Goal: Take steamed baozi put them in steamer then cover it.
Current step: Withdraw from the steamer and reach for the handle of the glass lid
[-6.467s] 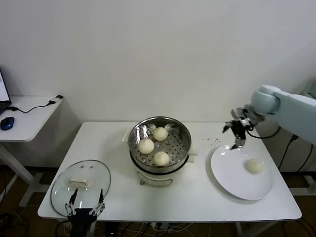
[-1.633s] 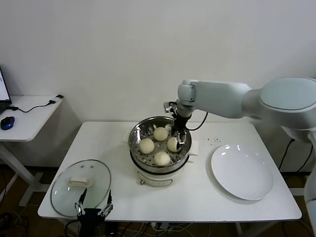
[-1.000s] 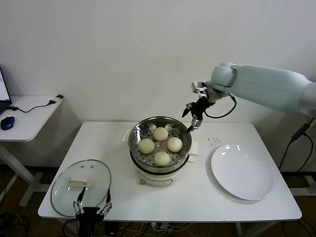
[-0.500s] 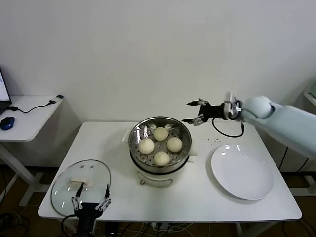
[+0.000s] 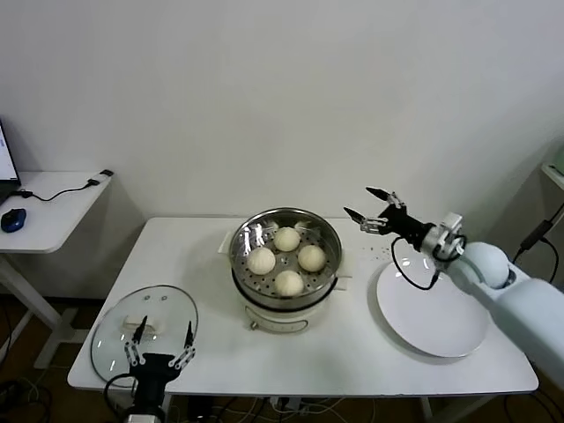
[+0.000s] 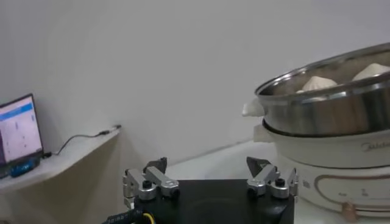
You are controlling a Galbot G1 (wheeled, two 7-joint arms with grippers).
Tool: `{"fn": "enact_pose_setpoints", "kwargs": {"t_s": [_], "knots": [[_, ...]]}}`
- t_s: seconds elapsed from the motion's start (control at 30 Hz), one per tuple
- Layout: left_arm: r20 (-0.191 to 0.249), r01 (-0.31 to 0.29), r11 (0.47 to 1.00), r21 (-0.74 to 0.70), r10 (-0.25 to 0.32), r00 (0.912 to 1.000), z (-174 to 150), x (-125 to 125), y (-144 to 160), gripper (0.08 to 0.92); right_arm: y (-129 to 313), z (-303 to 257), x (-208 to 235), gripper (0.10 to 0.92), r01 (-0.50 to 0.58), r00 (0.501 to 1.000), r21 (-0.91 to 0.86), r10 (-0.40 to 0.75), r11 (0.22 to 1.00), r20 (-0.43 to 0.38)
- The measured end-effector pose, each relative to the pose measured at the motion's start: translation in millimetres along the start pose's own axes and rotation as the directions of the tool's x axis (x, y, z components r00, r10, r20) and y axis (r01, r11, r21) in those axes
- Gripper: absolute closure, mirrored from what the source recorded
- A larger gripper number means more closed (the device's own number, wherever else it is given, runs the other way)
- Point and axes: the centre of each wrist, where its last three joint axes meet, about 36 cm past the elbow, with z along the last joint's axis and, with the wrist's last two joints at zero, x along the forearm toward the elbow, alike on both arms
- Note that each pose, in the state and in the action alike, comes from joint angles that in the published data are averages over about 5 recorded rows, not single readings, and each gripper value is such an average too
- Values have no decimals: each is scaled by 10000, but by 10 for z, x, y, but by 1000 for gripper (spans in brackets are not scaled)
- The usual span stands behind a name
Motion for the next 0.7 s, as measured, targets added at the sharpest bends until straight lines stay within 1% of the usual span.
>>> {"fn": "enact_pose_setpoints", "kwargs": {"t_s": [0.1, 0.2, 0.27, 0.33, 0.4, 0.47, 0.57, 0.7], "knots": [[120, -15, 9980, -631, 23, 9999, 5, -40, 49, 177, 137, 117, 176, 200, -668, 9976, -434, 675, 9968, 161], [280, 68, 9869, -1611, -23, 9996, 31, -83, 108, 177, 237, 240, 382, 200, -1364, 9902, -764, 1382, 9877, 180], [421, 185, 9676, -2517, -81, 9991, 59, -113, 160, 177, 296, 330, 525, 200, -1818, 9829, -938, 1837, 9789, 119], [561, 317, 9321, -3608, -122, 9983, 97, -140, 221, 177, 357, 425, 665, 200, -2242, 9742, -1084, 2257, 9685, 13], [669, 420, 8769, -4788, -112, 9977, 140, -159, 284, 177, 423, 525, 794, 200, -2635, 9645, -1211, 2640, 9570, -121], [706, 450, 8029, -5944, -36, 9975, 186, -174, 341, 177, 495, 623, 903, 200, -2964, 9550, -1325, 2955, 9458, -272], [668, 416, 6705, -7407, 119, 9977, 263, -209, 410, 177, 604, 762, 1032, 200, -3353, 9421, -1470, 3317, 9306, -488], [521, 307, 4976, -8669, 292, 9982, 405, -297, 487, 177, 717, 922, 1164, 200, -3798, 9250, -1584, 3728, 9114, -730]]}}
